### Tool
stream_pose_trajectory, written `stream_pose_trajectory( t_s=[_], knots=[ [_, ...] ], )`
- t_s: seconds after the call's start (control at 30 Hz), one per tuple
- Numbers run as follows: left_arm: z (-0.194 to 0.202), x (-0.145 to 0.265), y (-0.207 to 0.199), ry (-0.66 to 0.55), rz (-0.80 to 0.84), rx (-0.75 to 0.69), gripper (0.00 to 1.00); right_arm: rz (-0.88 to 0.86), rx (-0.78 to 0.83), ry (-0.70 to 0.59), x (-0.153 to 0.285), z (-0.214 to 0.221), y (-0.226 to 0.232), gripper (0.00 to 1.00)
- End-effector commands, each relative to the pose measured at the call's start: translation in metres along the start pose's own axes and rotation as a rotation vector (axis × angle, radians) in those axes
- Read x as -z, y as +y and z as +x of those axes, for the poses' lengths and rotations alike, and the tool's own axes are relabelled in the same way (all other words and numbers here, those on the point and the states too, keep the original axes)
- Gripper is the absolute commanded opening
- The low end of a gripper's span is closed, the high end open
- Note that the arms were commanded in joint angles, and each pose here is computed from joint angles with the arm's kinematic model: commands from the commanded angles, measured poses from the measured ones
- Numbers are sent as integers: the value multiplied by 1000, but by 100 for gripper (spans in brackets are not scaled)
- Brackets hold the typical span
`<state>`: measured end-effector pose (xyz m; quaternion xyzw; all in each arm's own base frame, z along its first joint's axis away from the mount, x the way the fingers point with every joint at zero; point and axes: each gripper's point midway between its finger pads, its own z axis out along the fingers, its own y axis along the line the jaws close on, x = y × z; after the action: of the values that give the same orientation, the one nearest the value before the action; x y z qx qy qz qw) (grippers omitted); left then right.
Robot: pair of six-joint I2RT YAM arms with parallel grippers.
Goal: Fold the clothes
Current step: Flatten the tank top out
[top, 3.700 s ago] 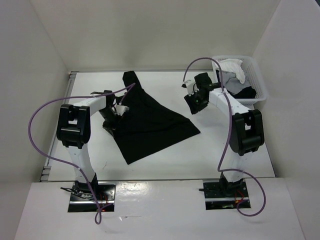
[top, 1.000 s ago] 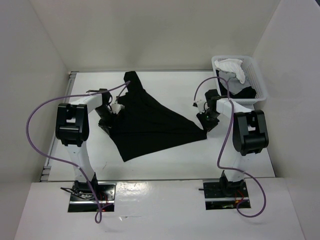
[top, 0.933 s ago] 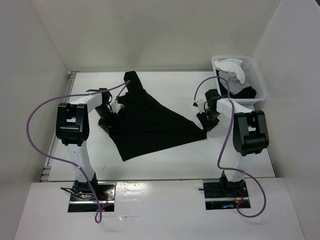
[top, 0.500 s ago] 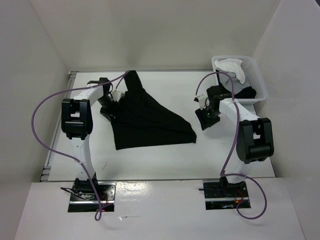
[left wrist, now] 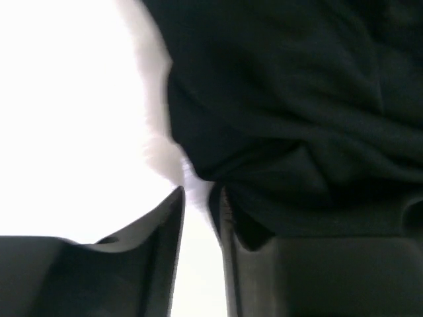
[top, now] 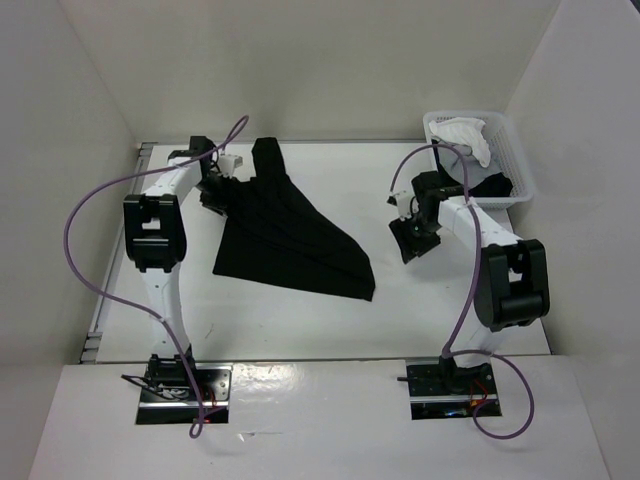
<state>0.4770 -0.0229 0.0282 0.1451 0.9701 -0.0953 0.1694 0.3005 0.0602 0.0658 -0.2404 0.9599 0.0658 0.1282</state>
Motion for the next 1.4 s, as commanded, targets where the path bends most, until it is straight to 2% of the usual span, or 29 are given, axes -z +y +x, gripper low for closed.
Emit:
stream_pose_trajectory(
  t_s=[0.0,0.07,0.1,0.13,0.17,0.23,0.33,0.37,0.4,0.47,0.5,0.57,0.67,0.9,1.23,1.3,1.33,1.37],
  knots=[
    [-21,32,4,-117,26,39,48,-21,43,-56,18,-20,18,55],
    [-21,63,3,-156,10,42,58,-37,71,-65,18,-28,27,55],
    [-6,68,2,-134,20,62,63,-60,101,-54,13,-29,39,55],
    [0,76,-2,-130,21,48,72,-64,113,-62,14,-34,45,55],
    [6,98,-3,-143,10,37,75,-82,130,-49,10,-33,53,55],
    [30,113,-7,-116,2,37,79,-117,180,-31,2,-36,72,55],
    [78,113,-19,-29,28,42,80,-153,237,-43,-6,-50,94,55],
    [90,110,-22,-6,36,38,79,-156,246,-44,-7,-53,97,53],
    [102,106,-26,20,46,46,74,-170,246,-45,-10,-54,99,45],
    [125,99,-33,68,65,61,56,-196,253,-37,-18,-56,105,29],
    [141,93,-41,108,83,55,41,-197,263,-46,-18,-59,108,12],
    [151,89,-45,120,97,60,31,-188,275,-53,-25,-65,109,1],
    [158,90,-51,119,106,70,27,-197,301,-51,-31,-68,119,0],
    [164,89,-55,127,118,84,27,-225,356,-37,-44,-73,142,0],
    [167,79,-51,154,106,121,27,-219,353,-15,-83,-79,139,0],
    [165,77,-50,156,105,132,30,-217,355,-28,-85,-89,139,0],
    [163,76,-47,162,96,131,37,-207,355,-26,-91,-91,137,0],
    [166,73,-45,177,87,143,38,-205,357,-37,-89,-96,138,0]
  ],
)
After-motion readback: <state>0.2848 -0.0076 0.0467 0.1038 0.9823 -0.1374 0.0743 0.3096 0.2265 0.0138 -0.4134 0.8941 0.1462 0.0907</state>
